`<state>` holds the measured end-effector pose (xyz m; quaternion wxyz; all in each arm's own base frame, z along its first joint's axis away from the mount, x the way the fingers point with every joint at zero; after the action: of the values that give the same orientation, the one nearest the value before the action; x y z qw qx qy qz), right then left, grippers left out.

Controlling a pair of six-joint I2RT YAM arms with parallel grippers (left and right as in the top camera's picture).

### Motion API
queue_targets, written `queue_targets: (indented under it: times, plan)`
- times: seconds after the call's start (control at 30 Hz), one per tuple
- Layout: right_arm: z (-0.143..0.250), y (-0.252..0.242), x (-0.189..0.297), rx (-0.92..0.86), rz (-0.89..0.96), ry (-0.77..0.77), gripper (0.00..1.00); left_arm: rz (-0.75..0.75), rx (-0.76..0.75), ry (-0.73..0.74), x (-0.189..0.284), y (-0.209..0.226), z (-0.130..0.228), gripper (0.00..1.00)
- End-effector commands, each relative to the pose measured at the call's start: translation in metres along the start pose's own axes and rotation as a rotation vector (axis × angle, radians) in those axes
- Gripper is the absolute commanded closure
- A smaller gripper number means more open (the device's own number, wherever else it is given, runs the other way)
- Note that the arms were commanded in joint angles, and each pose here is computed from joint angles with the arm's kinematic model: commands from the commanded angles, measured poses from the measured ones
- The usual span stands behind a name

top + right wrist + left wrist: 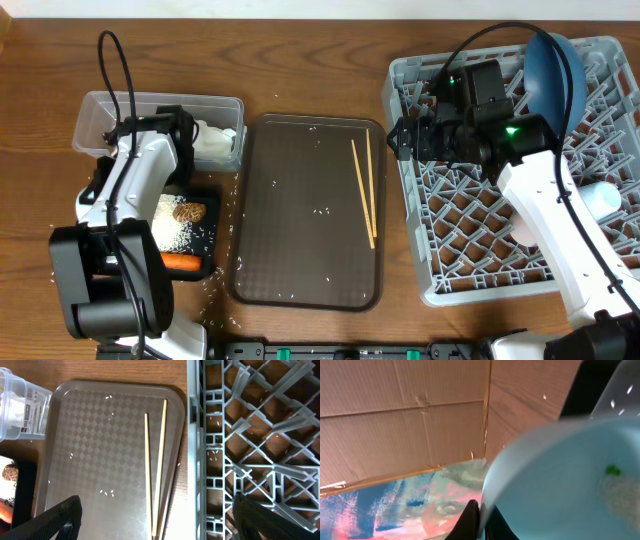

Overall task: Sort waste into correct bins and load items into the dishwasher rack
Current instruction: 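Shake the rice out of the bowl onto the black tray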

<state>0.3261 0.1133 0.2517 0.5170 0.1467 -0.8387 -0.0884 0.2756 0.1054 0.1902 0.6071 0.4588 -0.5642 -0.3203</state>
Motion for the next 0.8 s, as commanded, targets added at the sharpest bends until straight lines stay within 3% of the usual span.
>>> queue_targets:
  times: [0.0,0.03,0.07,0.13,0.2,0.3,0.37,0.43,0.5,0.6,0.67,0.73,0.77]
  plan:
    - [-0.002,0.001,0.007,0.014,-0.007,-0.016,0.1,-0.031,-0.012,-0.038,0.011,0.011,0.001,0.93]
    - [-0.002,0.001,0.007,0.014,-0.007,-0.016,0.1,-0.022,0.103,-0.058,0.012,0.009,-0.003,0.94]
    - [-0.002,0.001,0.007,0.013,-0.008,-0.017,0.1,-0.005,0.121,-0.058,0.01,0.008,-0.006,0.94]
    - [-0.002,0.001,0.007,0.013,-0.007,-0.015,0.1,-0.02,-0.072,-0.046,0.012,0.01,-0.002,0.94]
    - [-0.001,0.001,0.007,0.012,-0.006,-0.01,0.1,0.0,0.11,-0.068,0.012,0.007,-0.006,0.94]
    - [-0.001,0.001,0.007,0.013,-0.006,-0.013,0.1,0.019,-0.048,-0.043,0.01,0.005,-0.003,0.94]
    - [-0.001,0.001,0.007,0.013,-0.007,-0.013,0.1,0.029,0.023,-0.043,0.007,0.003,-0.005,0.94]
    - [-0.002,0.001,0.007,0.014,-0.008,-0.017,0.1,0.002,-0.082,-0.028,0.006,0.007,-0.001,0.94]
    - [-0.002,0.001,0.007,0.013,-0.007,-0.015,0.1,0.01,0.09,-0.041,0.007,0.007,-0.002,0.94]
    - [-0.001,0.001,0.007,0.013,-0.006,-0.012,0.1,0.013,-0.017,-0.021,0.007,0.007,0.003,0.94]
    - [-0.001,0.001,0.007,0.013,-0.006,-0.011,0.1,0.024,0.065,-0.027,0.005,0.005,0.0,0.94]
    - [-0.001,0.001,0.007,0.013,-0.006,-0.011,0.1,0.003,-0.063,-0.017,0.006,0.008,0.004,0.94]
    - [-0.001,0.001,0.007,0.013,-0.006,-0.011,0.1,0.001,-0.004,-0.026,0.007,0.009,0.004,0.94]
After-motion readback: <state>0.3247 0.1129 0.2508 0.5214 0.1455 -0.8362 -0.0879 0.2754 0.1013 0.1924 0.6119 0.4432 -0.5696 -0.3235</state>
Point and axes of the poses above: each gripper's point midway between its finger pads, its own x axis back along the fingers, its own y axis along the line the jaws close on, z = x × y, the point moved 8 cm from there along x, back along the fingers, and after that the axes turned 3 degrees about x, right-handed, at the moved point
